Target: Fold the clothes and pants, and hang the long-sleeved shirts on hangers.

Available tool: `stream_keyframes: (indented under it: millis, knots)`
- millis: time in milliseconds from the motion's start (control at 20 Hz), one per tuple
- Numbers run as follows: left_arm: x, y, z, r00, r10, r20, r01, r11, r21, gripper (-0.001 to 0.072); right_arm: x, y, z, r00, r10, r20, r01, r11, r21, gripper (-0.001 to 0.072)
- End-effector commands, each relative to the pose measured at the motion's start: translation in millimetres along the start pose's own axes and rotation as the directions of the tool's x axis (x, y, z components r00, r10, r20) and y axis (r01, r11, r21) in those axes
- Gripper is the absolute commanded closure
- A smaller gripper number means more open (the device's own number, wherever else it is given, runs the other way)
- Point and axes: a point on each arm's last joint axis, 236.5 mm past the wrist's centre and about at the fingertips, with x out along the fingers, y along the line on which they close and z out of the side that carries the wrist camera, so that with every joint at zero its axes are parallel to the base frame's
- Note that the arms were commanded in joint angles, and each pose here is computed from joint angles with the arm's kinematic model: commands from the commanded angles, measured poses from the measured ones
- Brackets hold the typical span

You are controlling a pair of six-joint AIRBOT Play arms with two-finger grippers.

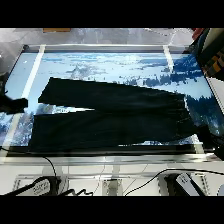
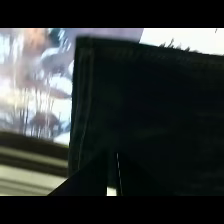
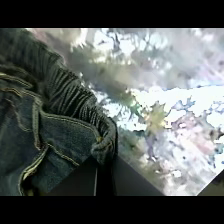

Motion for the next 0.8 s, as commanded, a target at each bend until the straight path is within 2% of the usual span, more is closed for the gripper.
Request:
stream_keyframes:
  millis: [0, 150, 250, 450, 500, 600, 750]
  knots:
    - [21, 25, -46, 0.995, -0.055, -0.086, 0.04, 0.985, -0.168, 0.063, -7, 2, 5, 0.999, -0.004, 0.039, 0.004, 1.0, -0.007, 0.0668]
    - [36, 36, -71, 0.995, -0.091, -0.044, 0.073, 0.947, -0.312, 0.0628, -7, 1, 6, 0.999, -0.006, 0.042, 0.006, 1.0, -0.007, 0.0669]
    - [54, 36, -102, 0.988, -0.117, -0.099, 0.073, 0.928, -0.366, 0.0501, -7, 1, 6, 0.999, -0.006, 0.043, 0.007, 1.0, -0.008, 0.0669]
    - [97, 32, -139, 0.985, -0.126, -0.122, 0.055, 0.883, -0.466, 0.05, -7, 0, 8, 0.999, -0.012, 0.052, 0.013, 1.0, -0.01, 0.0668]
    - [102, 29, -141, 0.986, -0.13, -0.106, 0.06, 0.862, -0.503, 0.047, -7, 0, 8, 0.999, -0.013, 0.053, 0.013, 1.0, -0.01, 0.0669]
    - [109, 23, -148, 0.985, -0.138, -0.103, 0.066, 0.854, -0.516, 0.0395, -7, 0, 8, 0.998, -0.013, 0.054, 0.013, 1.0, -0.01, 0.0669]
    - [114, 20, -159, 0.981, -0.145, -0.129, 0.058, 0.855, -0.515, 0.0394, -7, 0, 8, 0.999, -0.012, 0.051, 0.012, 1.0, -0.01, 0.0668]
